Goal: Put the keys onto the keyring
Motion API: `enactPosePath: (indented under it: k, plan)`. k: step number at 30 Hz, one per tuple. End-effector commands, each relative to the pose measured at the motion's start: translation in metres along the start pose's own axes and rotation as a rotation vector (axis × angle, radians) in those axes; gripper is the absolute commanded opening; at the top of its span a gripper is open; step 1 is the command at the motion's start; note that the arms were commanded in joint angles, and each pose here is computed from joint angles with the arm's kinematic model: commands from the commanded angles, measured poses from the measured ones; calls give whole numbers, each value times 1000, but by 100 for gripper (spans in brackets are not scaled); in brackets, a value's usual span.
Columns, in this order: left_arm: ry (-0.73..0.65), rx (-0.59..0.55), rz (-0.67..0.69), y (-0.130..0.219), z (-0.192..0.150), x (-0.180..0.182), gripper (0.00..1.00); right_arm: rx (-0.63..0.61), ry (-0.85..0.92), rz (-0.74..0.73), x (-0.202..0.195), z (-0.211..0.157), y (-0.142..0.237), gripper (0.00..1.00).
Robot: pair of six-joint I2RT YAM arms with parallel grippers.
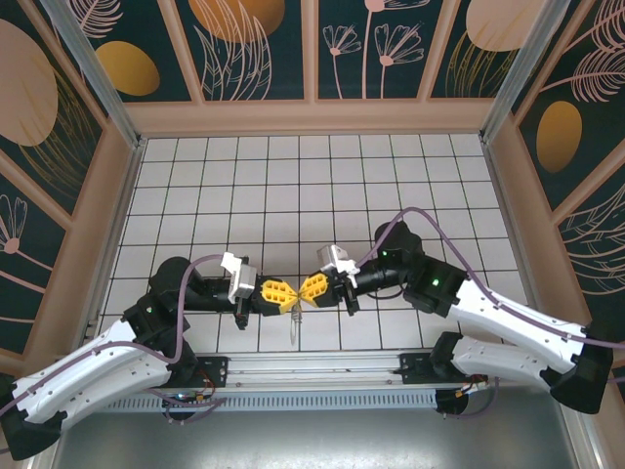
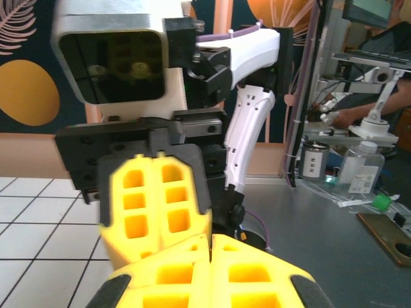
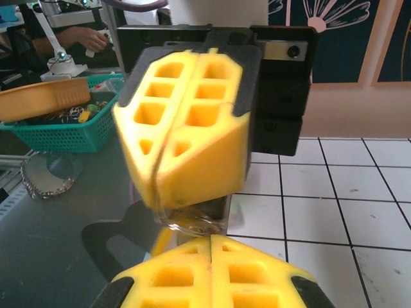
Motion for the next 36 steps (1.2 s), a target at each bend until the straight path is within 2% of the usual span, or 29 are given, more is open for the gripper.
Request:
enactPosePath:
  k: [1,11,15,17,21,25,32,36]
  plan:
    - [-50,-31,-50,3,14,-9,0,-63,21,-38,-5,23,5,0]
    - [-61,-39,-24,5,16,-8,0,-73,28,-49,-3,21,9,0]
    - [-60,-46,-30,5,18,-9,0,-115,93,-44,10,16,18,30]
    - [-58,-45,-32,5,17,-9,0,-124,121,-38,17,14,21,36]
    - [-53,-45,-37,3,18,-8,0,-100,135,2,25,8,19,41]
    - [-54,-49,-38,2,19,-7,0,-69,133,16,24,5,9,40]
    - [-49,-46,-39,1,19,-6,0,-34,132,-8,15,3,0,24]
    - [-51,-44,-37,1,18,-6,0,-29,129,-14,14,3,-1,22]
Point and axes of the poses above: each hand's point on the last joint's axis, 136 mm out from that joint toward the fingers, its own y axis back along the fingers, its own x axis along the line the jaws close on, z = x × y, the point moved 6 cm from there along y, back along the fingers, and after that the axes turned 5 degrees about -y, right-handed, at the moved point
